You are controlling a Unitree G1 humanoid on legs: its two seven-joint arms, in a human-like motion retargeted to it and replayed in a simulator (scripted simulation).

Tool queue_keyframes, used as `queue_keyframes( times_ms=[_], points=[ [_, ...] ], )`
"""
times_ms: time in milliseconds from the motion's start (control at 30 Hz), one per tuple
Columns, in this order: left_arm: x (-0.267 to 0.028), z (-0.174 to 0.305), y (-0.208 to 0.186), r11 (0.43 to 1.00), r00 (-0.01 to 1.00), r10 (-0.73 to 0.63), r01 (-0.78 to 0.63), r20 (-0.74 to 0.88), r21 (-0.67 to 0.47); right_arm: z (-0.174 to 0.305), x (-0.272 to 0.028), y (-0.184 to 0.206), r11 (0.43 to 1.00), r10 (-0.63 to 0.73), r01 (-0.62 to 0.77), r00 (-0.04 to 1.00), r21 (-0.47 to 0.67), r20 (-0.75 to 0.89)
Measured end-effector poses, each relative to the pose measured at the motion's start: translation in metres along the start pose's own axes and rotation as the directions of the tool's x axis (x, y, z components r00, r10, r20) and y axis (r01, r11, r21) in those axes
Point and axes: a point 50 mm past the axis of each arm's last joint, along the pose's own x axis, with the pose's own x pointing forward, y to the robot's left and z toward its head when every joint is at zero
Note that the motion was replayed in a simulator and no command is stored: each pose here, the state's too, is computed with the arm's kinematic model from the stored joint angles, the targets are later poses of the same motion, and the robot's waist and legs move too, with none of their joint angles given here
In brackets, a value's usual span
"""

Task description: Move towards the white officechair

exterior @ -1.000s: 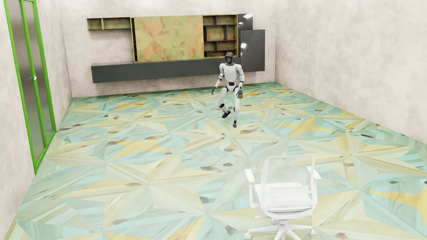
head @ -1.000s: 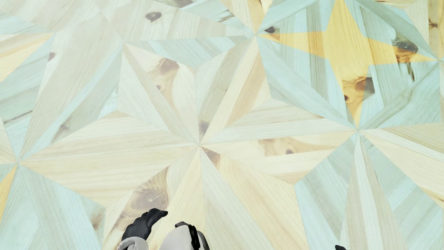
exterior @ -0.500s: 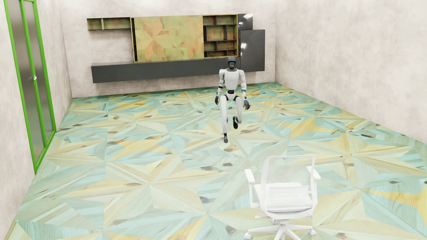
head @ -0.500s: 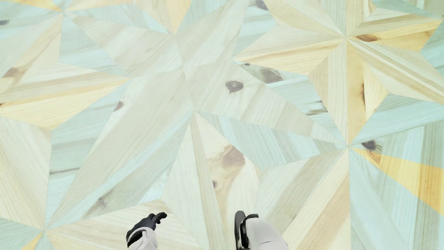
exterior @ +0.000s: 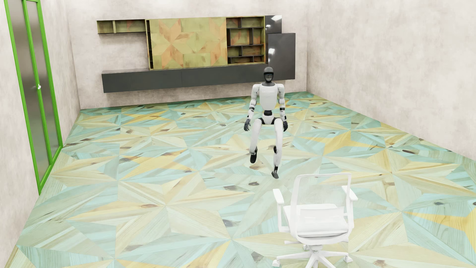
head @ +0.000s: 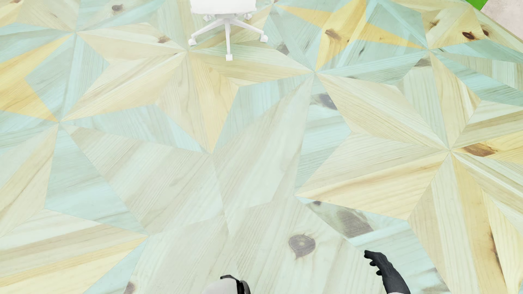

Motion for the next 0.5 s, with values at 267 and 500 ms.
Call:
queue_keyframes(
  times_ms=[267,500],
  points=[
    [-0.103,0.222,0.101,0.824,0.509,0.276,-0.562,0.815,0.072,-0.158,-0.134,0.070,0.881,0.437,-0.441,0.625,0.169,-0.647],
    [-0.060,0.164,0.104,0.870,0.709,0.435,-0.490,0.555,-0.056,-0.128,-0.096,0.066,0.920,0.310,-0.392,0.760,-0.022,-0.571]
  ],
)
